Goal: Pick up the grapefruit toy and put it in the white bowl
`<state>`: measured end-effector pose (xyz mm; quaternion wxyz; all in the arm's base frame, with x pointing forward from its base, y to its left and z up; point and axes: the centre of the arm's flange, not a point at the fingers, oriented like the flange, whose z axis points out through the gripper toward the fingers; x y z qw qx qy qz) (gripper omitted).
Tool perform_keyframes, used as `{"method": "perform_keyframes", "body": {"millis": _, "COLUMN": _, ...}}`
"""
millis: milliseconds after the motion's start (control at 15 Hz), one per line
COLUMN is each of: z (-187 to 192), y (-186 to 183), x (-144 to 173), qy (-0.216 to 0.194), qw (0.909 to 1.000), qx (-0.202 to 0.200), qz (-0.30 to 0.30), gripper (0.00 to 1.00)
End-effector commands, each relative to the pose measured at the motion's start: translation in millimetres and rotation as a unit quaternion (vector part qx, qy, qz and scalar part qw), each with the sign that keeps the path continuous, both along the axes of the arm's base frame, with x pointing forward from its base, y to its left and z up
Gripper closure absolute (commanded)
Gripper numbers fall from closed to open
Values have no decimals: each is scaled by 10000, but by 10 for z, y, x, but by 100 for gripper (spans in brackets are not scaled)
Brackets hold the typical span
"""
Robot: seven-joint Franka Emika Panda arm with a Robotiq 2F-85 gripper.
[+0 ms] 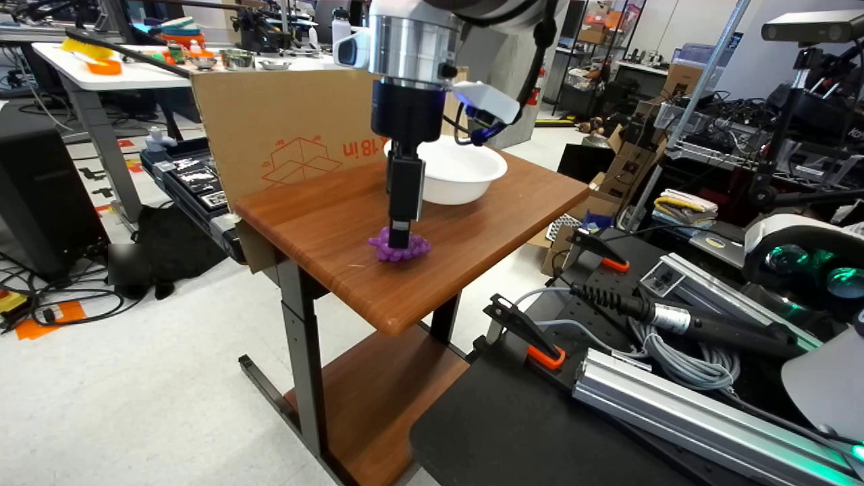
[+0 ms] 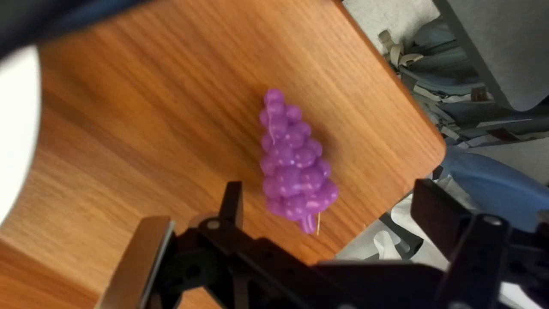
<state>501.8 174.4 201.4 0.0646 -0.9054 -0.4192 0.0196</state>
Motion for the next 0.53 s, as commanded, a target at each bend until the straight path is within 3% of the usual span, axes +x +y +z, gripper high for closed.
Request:
{"method": "perform_keyframes", "body": {"millis": 0, "z": -112, "y": 74, "x": 304, "qy": -64, "qw": 9999, "qx": -61, "qz": -53, "gripper": 0}}
{"method": "perform_keyframes", "body": {"millis": 400, "z": -298, "y": 74, "x": 222, "qy": 300, "qw": 9992, "qx": 21, "qz": -259, "gripper": 0}}
{"method": "perform_keyframes", "body": {"millis": 467, "z": -310, "y": 84, "x": 205, "qy": 327, "qw": 9991, "qx": 49, "qz": -250, "gripper": 25}}
